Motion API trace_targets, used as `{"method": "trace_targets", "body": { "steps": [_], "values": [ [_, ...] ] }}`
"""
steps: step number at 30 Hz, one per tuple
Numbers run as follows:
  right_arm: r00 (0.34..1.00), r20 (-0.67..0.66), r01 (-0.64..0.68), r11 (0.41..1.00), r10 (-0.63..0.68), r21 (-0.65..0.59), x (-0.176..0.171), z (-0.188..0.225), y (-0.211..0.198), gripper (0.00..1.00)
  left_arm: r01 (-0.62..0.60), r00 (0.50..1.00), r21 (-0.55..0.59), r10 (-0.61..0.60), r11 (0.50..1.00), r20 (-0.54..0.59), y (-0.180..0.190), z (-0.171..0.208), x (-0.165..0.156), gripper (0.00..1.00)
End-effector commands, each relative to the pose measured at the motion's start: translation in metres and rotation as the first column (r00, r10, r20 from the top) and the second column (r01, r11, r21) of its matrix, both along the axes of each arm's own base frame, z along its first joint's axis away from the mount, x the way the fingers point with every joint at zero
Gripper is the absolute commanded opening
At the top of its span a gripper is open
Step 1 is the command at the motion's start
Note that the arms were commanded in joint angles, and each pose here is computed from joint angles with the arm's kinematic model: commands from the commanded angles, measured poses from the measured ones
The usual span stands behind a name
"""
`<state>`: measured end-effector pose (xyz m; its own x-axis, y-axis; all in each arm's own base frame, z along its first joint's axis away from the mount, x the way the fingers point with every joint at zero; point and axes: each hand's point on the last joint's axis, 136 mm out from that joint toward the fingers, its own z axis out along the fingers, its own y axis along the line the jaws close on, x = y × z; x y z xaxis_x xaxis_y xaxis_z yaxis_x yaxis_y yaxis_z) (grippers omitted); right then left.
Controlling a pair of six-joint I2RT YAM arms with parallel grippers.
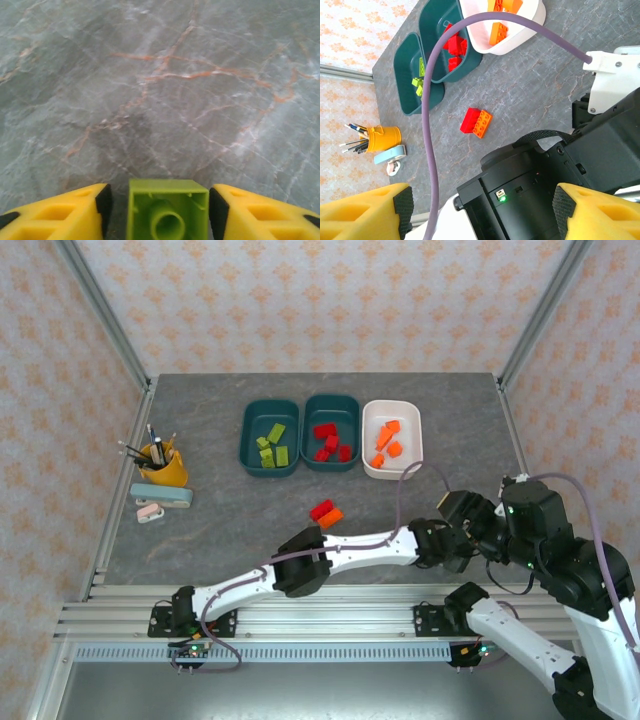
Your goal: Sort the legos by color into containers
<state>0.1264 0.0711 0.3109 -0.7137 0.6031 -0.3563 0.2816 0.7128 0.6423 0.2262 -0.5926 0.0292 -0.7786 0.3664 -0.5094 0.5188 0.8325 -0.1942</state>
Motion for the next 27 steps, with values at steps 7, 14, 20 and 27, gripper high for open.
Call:
{"method": "trace_targets", "body": {
  "steps": [7, 14, 20, 27],
  "values": [
    [1.0, 0.029, 0.008, 1.0, -0.008, 0.001, 0.004, 0.005, 0.0, 0.76, -0.029, 0.999, 0.119, 0.027, 0.992, 0.017, 0.026, -0.015, 0.002, 0.38],
    [0.998, 0.055, 0.003, 1.0, -0.004, 0.012, 0.01, 0.011, 0.003, 0.76, -0.103, 0.994, 0.08, 0.1, 0.992, 0.034, 0.048, 0.01, 0.022, 0.33],
    [0.997, 0.081, -0.005, 1.0, 0.004, 0.011, 0.025, 0.021, 0.011, 0.75, -0.222, 0.975, 0.036, 0.222, 0.974, 0.019, 0.092, 0.041, 0.05, 0.31],
    [0.998, 0.061, 0.013, 1.0, -0.012, -0.019, 0.048, 0.02, 0.02, 0.74, -0.382, 0.924, -0.012, 0.382, 0.924, -0.001, 0.179, 0.08, 0.081, 0.29]
  ]
}}
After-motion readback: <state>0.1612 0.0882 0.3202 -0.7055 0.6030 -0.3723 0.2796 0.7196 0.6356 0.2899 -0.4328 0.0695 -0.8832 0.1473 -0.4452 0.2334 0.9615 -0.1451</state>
